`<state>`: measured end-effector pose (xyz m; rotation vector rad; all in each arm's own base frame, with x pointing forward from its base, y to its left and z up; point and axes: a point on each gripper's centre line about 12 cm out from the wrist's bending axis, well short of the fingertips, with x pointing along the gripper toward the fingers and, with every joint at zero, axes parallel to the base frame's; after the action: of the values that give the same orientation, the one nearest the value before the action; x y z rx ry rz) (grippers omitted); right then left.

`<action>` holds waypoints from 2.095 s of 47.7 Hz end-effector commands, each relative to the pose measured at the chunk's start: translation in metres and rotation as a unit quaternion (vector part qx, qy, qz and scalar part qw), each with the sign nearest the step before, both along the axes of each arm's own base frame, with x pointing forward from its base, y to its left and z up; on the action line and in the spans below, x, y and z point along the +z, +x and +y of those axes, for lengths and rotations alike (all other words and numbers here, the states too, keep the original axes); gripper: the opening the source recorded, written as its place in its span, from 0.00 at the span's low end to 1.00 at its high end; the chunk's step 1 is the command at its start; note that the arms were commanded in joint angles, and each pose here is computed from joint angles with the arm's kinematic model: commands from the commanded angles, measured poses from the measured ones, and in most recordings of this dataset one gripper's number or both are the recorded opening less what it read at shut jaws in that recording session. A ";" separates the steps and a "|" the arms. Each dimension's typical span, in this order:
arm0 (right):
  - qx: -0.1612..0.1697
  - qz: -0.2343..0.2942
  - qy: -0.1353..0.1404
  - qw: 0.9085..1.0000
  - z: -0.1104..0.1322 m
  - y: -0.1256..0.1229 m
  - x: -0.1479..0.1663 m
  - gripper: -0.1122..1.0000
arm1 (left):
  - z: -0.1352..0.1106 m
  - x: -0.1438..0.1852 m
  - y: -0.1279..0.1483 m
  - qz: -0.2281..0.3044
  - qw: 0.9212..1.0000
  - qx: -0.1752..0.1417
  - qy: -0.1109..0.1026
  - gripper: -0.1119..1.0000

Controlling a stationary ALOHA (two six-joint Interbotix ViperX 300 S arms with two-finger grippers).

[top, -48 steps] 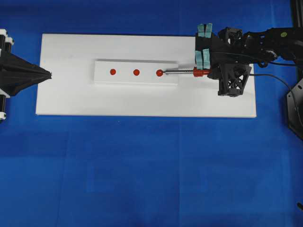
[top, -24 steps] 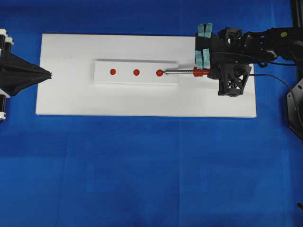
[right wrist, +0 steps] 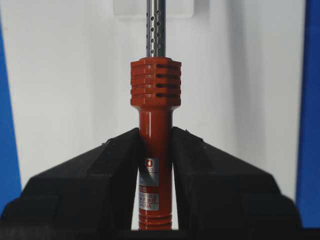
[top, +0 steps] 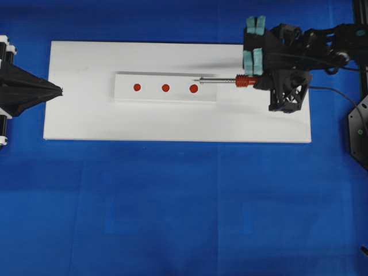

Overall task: Touch the tip of the soldering iron to the mark.
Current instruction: 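Lift the iron and carry it back toward the table front, then lower the soldering iron onto the blue table surface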

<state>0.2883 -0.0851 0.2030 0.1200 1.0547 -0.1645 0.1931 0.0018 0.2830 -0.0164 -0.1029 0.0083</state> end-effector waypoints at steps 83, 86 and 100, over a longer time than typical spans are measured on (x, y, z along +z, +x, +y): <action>-0.011 -0.049 0.062 0.997 0.171 0.001 0.036 0.16 | 0.000 0.010 0.001 -0.019 1.000 0.001 0.001 0.12; -0.013 -0.048 0.059 0.997 0.174 0.001 0.035 0.16 | 0.000 0.009 0.001 -0.018 1.000 0.001 0.001 0.12; -0.012 -0.037 0.049 0.998 0.182 0.023 0.028 0.16 | 0.000 0.010 0.001 -0.021 1.000 0.000 0.000 0.12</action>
<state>0.2997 0.0920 0.2174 0.2206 1.0287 -0.1423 0.1930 0.0018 0.2846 -0.0163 -0.1167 0.0082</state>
